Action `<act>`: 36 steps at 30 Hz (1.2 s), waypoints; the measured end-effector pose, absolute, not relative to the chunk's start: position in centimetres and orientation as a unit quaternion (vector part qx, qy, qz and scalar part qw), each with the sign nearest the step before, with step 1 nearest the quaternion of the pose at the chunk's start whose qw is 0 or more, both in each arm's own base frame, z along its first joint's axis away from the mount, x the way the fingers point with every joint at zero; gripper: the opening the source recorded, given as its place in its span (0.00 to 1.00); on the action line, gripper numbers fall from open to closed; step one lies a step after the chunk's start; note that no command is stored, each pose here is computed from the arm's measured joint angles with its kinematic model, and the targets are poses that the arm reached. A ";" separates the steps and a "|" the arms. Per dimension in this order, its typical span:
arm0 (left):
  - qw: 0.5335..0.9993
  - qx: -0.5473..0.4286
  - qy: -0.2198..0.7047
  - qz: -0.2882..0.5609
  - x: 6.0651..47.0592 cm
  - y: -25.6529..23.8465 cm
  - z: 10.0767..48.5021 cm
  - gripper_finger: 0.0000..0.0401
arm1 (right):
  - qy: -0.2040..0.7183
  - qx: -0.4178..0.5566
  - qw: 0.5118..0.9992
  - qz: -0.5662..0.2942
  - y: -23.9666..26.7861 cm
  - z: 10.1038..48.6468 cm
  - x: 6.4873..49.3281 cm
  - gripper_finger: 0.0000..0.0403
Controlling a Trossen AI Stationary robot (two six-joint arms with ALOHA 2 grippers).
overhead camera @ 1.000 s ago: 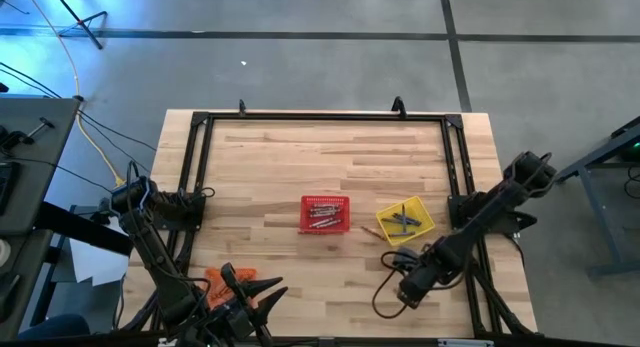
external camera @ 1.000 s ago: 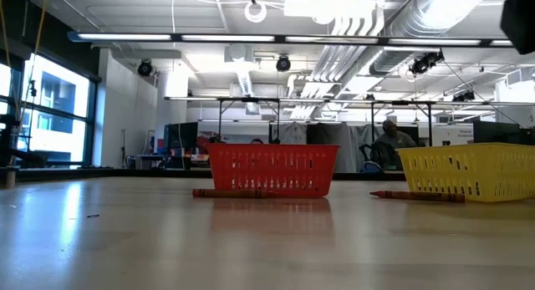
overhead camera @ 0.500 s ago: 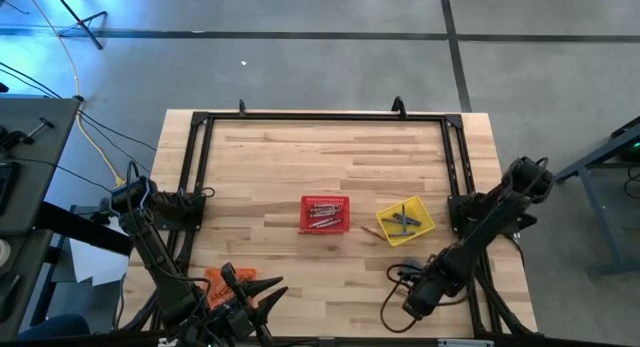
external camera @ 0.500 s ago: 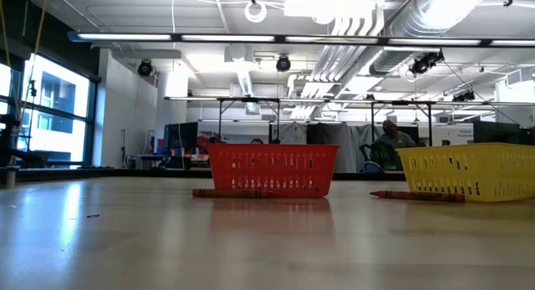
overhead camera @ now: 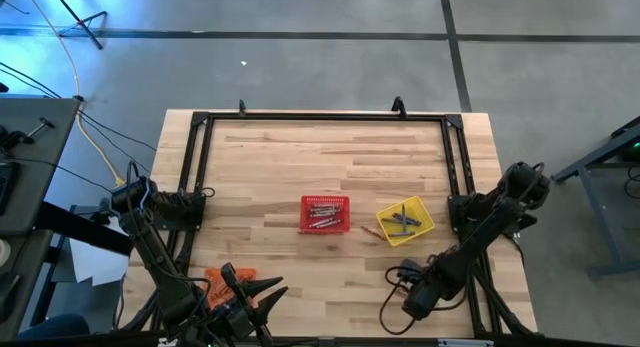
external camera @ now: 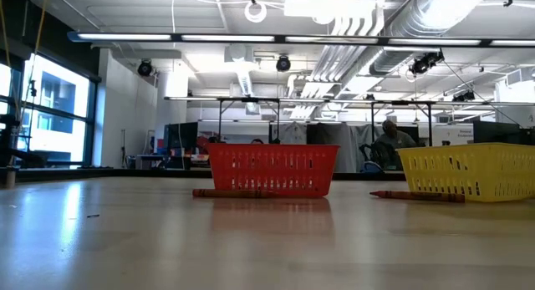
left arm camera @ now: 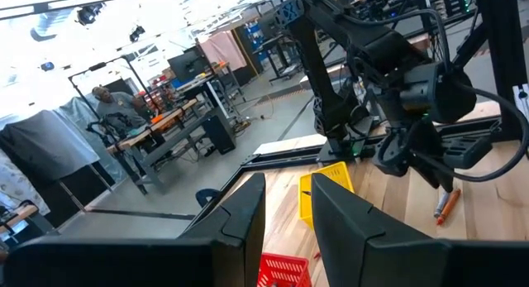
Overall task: Sort crayons
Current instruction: Put the gray crayon into the red bin
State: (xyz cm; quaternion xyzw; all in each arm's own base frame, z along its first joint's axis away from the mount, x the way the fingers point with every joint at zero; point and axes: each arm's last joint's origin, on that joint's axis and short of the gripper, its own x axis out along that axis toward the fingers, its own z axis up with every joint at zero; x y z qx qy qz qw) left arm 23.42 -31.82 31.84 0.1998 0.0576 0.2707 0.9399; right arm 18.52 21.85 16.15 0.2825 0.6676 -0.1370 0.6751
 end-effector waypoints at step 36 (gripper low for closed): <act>0.940 0.199 0.058 0.271 23.5 -31.8 31.8 0.21 | 0.690 0.255 0.646 -0.203 22.2 12.5 18.8 0.04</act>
